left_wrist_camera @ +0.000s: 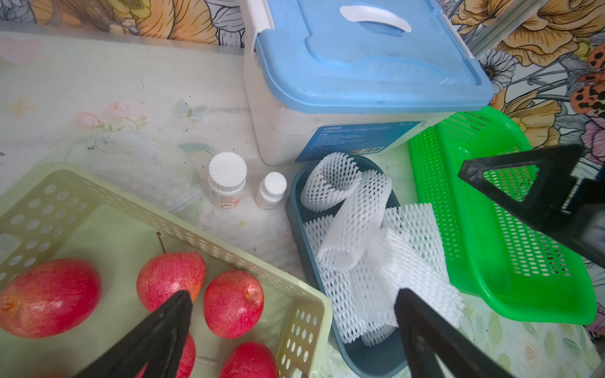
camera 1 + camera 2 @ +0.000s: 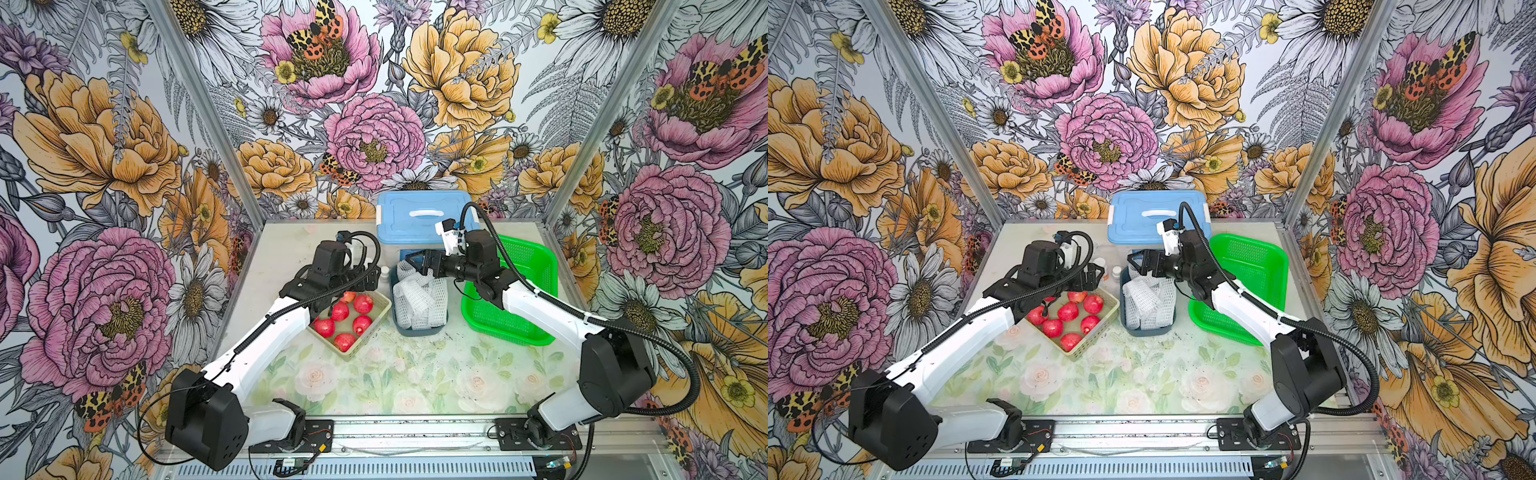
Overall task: Remove foam nets from apples
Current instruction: Place the apple in the basket, then reset both arms
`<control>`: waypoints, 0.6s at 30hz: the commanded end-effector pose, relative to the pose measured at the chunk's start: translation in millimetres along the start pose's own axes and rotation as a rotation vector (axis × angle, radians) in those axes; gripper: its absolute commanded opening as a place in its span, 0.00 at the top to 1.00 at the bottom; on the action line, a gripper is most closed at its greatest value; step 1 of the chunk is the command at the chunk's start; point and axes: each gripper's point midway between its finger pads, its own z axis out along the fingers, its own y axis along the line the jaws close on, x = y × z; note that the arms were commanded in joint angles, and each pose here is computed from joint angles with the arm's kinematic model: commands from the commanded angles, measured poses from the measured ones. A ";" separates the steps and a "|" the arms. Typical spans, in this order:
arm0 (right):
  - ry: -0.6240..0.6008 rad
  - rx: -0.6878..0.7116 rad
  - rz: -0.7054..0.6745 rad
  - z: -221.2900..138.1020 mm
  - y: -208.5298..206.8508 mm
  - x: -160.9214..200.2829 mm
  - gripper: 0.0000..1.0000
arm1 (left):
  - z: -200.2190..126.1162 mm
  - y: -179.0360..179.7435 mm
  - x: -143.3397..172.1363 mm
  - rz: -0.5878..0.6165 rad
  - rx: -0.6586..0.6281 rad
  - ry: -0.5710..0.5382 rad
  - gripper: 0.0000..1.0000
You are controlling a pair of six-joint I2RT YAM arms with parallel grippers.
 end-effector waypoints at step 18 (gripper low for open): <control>-0.246 0.946 -0.400 -166.6 -187.1 -19.8 0.00 | -64.5 202.6 -32.0 -0.245 -0.639 -0.384 0.01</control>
